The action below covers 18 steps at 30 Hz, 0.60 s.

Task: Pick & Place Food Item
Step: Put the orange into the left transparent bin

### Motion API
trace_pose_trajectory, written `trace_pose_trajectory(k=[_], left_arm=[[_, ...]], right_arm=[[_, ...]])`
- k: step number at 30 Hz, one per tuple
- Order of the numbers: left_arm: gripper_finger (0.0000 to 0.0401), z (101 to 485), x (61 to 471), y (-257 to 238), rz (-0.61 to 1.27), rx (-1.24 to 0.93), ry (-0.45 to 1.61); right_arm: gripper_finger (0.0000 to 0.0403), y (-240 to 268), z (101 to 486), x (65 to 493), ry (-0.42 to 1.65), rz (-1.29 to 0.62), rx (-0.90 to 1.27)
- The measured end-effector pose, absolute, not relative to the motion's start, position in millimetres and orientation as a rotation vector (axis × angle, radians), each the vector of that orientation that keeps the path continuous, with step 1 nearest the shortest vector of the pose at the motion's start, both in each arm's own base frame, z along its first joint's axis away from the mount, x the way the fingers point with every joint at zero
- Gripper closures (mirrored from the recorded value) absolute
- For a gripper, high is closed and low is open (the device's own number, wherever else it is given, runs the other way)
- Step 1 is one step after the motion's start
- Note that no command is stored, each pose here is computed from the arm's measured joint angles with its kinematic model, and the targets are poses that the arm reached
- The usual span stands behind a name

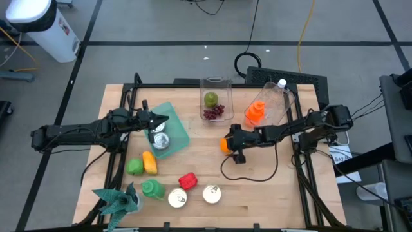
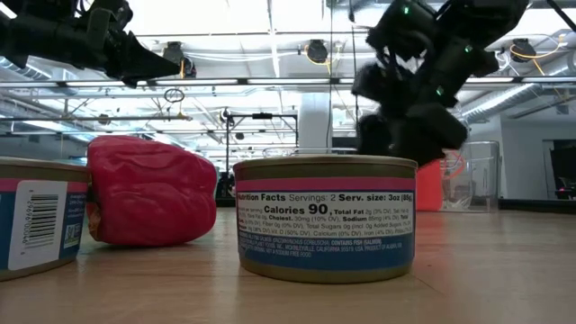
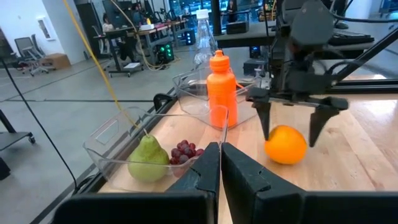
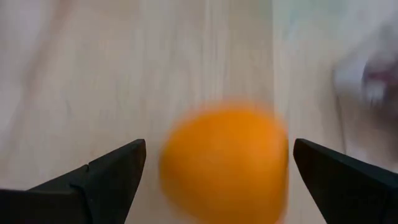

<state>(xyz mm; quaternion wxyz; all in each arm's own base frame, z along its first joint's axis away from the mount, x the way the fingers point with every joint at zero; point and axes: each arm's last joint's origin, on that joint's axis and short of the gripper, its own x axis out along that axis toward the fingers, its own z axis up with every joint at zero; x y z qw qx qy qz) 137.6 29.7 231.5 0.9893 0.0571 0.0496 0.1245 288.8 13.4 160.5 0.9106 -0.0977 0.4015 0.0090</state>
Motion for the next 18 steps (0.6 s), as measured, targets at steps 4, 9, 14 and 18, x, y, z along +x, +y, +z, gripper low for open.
trace_pose_trajectory(k=[4,9,14,18], left_arm=[[0.0375,231.7,137.6,29.7,0.250,0.114,0.097],[0.0375,231.9,137.6,29.7,0.250,0.111,0.095],[0.0375,232.0,137.7,29.7,0.250,0.101,0.093],[0.0375,232.0,137.7,29.7,0.250,0.097,0.092]], right_arm=[[0.0003,17.2,164.8,292.6,0.773,0.018,-0.178],[0.0003,16.5,160.6,292.6,0.797,-0.007,-0.145],[0.0003,13.9,147.0,290.0,0.860,-0.089,-0.162],[0.0003,11.6,131.7,286.6,0.922,-0.106,-0.134]])
